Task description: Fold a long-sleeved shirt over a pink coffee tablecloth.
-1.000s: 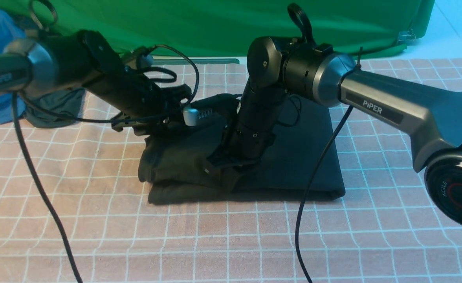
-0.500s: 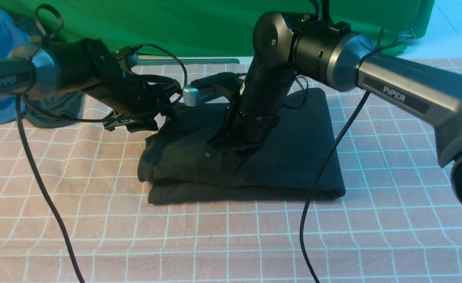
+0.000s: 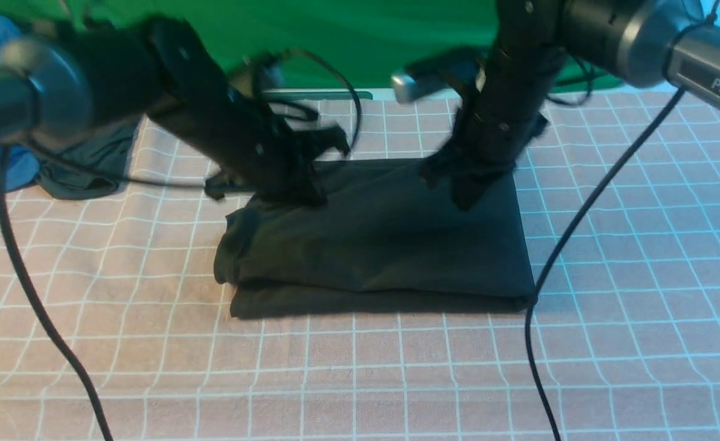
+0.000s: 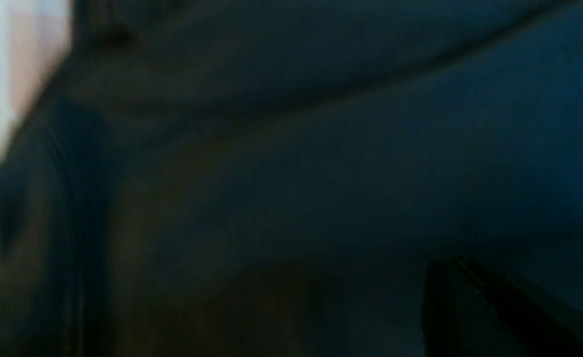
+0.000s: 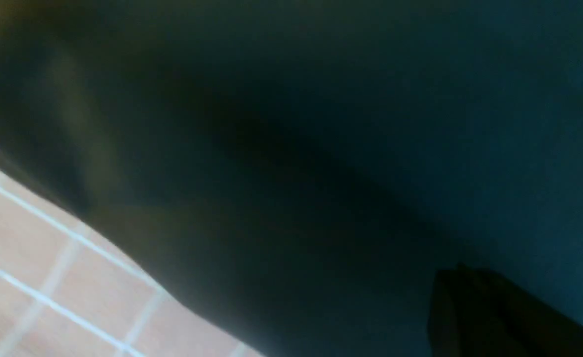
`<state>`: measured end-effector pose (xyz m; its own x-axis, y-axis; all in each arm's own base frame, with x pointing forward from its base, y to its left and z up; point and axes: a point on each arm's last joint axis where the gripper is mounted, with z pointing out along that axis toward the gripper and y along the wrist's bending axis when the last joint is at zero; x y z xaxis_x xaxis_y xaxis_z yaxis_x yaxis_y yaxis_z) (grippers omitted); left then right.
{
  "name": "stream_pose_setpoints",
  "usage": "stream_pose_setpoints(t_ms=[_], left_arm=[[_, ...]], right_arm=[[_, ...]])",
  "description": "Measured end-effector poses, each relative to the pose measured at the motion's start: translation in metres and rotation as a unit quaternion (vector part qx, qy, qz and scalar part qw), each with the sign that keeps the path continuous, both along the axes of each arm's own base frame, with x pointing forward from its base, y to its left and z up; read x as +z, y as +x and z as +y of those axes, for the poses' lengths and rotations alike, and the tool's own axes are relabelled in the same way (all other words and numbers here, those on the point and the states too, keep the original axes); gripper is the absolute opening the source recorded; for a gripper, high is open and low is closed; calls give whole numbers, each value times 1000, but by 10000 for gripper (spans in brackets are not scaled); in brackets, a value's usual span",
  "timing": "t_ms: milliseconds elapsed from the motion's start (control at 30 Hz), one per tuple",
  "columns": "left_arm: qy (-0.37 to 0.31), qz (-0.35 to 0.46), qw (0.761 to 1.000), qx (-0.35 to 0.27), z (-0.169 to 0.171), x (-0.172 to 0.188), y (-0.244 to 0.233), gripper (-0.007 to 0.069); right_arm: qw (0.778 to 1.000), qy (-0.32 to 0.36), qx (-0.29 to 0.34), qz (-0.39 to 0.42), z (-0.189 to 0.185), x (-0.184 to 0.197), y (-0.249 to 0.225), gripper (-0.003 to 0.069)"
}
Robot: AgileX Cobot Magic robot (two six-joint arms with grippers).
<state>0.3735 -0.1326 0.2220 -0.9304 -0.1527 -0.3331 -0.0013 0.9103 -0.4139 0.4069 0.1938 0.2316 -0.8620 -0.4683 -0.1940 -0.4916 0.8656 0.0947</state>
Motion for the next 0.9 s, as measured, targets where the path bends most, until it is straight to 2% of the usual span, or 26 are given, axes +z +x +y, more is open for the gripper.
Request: stream_pose_setpoints(t_ms=[267, 433, 567, 767, 900], left_arm=[[24, 84, 995, 47, 28, -55, -29, 13], [26, 100, 993, 61, 39, -61, -38, 14], [33, 86, 994, 53, 42, -50, -42, 14], [1, -1, 997, 75, 45, -4, -45, 14], [-30, -3, 998, 53, 31, -3, -47, 14]], right_arm=[[998, -26, -10, 63, -9, -49, -16, 37], [996, -40, -12, 80, -14, -62, -22, 37], [996, -39, -18, 79, -18, -58, -22, 37], [999, -27, -25, 37, -24, -16, -29, 37], [1000, -13, -27, 6, -26, 8, -34, 37]])
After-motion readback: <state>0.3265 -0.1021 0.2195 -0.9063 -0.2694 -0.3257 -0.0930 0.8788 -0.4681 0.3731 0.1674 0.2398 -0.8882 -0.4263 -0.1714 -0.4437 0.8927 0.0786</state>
